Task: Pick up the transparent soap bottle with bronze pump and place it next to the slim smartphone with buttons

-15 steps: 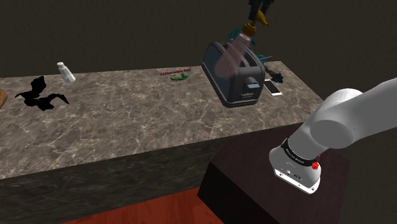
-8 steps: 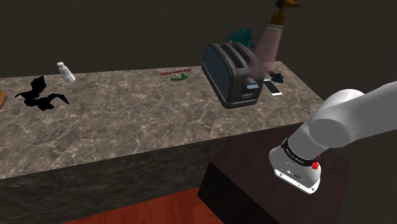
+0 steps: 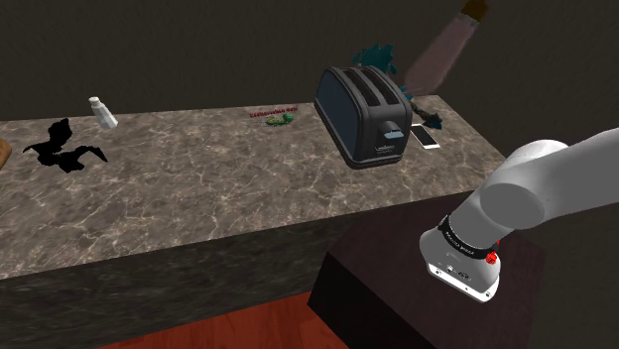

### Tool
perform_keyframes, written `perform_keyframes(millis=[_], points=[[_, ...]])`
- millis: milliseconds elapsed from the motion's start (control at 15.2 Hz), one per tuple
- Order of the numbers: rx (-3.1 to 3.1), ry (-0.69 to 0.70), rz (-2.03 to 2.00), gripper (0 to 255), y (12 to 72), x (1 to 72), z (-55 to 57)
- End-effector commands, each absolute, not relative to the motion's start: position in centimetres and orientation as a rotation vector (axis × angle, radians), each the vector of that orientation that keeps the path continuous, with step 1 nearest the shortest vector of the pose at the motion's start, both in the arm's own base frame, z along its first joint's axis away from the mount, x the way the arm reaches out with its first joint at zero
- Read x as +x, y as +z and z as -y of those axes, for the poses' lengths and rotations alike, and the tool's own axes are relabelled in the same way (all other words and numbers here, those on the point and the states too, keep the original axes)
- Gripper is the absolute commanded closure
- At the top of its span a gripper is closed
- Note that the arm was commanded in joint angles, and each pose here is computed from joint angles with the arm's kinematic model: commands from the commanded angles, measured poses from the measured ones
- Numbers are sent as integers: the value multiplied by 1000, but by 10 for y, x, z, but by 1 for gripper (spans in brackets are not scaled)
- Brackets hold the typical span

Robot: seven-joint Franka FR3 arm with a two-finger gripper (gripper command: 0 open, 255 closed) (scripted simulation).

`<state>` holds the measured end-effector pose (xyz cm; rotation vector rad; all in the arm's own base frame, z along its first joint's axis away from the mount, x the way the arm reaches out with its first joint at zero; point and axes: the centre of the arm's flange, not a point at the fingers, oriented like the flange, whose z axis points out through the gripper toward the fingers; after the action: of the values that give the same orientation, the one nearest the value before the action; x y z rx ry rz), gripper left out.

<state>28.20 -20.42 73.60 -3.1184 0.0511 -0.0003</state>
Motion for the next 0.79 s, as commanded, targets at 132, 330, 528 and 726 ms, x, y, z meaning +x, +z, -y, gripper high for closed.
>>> perform_keyframes(millis=[132, 330, 528, 726], points=[[-3118, 1, -50, 255, 761, 251, 241], [-3118, 1, -50, 255, 779, 229, 268], [-3118, 1, -50, 255, 797, 207, 295], [-3118, 1, -50, 255, 817, 183, 325]])
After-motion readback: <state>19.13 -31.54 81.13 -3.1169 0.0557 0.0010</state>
